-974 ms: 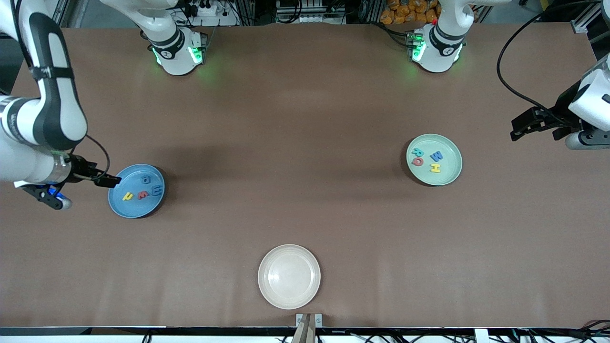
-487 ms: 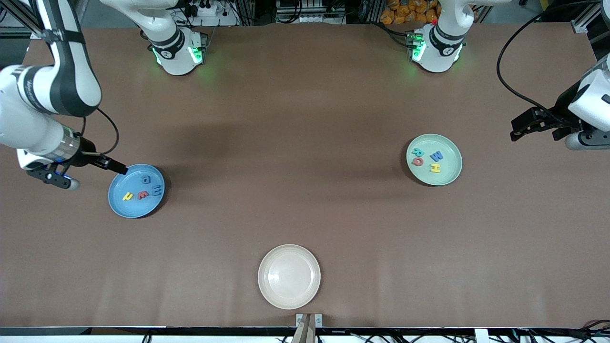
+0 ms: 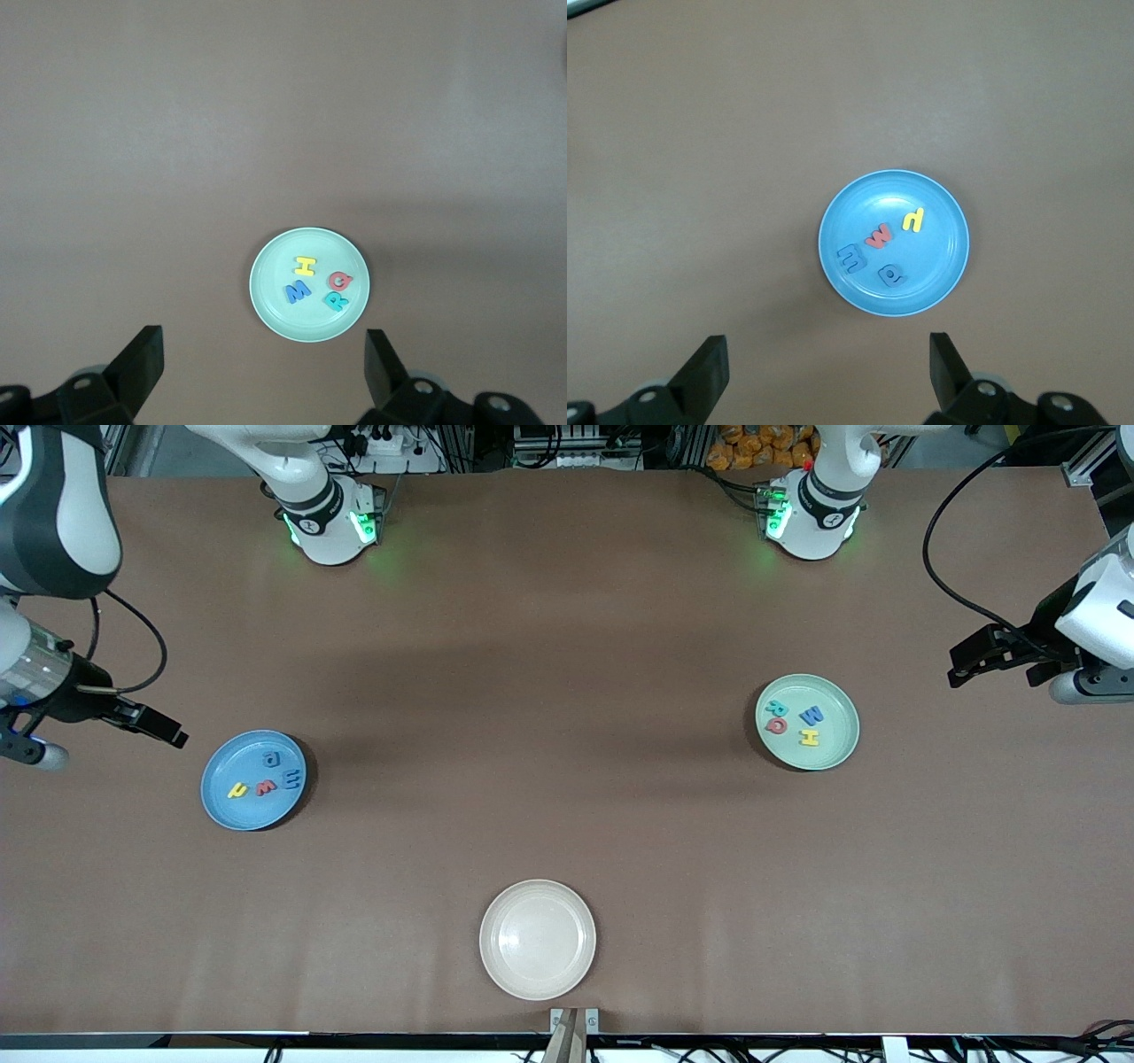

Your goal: Sort upper and lower case letters into plates

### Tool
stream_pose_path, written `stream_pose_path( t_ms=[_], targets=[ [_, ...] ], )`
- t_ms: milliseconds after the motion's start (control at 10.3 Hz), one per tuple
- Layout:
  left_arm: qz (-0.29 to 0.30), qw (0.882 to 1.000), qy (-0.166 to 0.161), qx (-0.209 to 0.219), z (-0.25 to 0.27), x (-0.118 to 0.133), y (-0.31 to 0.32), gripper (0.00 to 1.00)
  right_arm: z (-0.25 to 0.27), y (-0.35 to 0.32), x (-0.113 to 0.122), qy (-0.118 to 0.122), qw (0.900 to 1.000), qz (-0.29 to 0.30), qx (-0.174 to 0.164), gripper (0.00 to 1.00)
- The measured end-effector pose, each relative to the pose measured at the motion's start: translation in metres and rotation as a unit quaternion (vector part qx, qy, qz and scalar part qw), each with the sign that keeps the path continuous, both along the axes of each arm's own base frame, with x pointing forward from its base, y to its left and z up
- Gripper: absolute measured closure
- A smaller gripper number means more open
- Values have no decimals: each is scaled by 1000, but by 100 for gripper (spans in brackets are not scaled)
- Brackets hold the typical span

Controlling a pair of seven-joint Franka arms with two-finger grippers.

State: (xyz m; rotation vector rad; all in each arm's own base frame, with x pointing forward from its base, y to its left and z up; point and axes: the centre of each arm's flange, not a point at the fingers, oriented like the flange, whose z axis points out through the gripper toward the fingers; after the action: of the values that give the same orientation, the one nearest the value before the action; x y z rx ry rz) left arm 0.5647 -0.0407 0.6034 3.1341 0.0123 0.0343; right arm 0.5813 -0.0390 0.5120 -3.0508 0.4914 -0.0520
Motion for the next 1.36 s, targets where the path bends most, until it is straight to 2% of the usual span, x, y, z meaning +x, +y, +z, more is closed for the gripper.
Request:
stream_pose_path(
  t_ms=[292, 487, 876, 1363],
  targets=[
    [0, 1000, 0, 0, 0, 0, 0, 0, 55, 14, 0, 2, 1000, 22, 1, 0],
    [0, 1000, 1, 0, -1, 1, 0, 0, 83, 18, -5, 11, 999, 31, 1, 0],
    [0, 1000, 1, 0, -1, 1, 0, 0, 100, 17, -6, 3, 999, 38, -17, 0],
    [0, 1000, 1, 0, -1, 1, 0, 0, 112, 18, -6, -10, 998, 66, -23, 0]
  ],
)
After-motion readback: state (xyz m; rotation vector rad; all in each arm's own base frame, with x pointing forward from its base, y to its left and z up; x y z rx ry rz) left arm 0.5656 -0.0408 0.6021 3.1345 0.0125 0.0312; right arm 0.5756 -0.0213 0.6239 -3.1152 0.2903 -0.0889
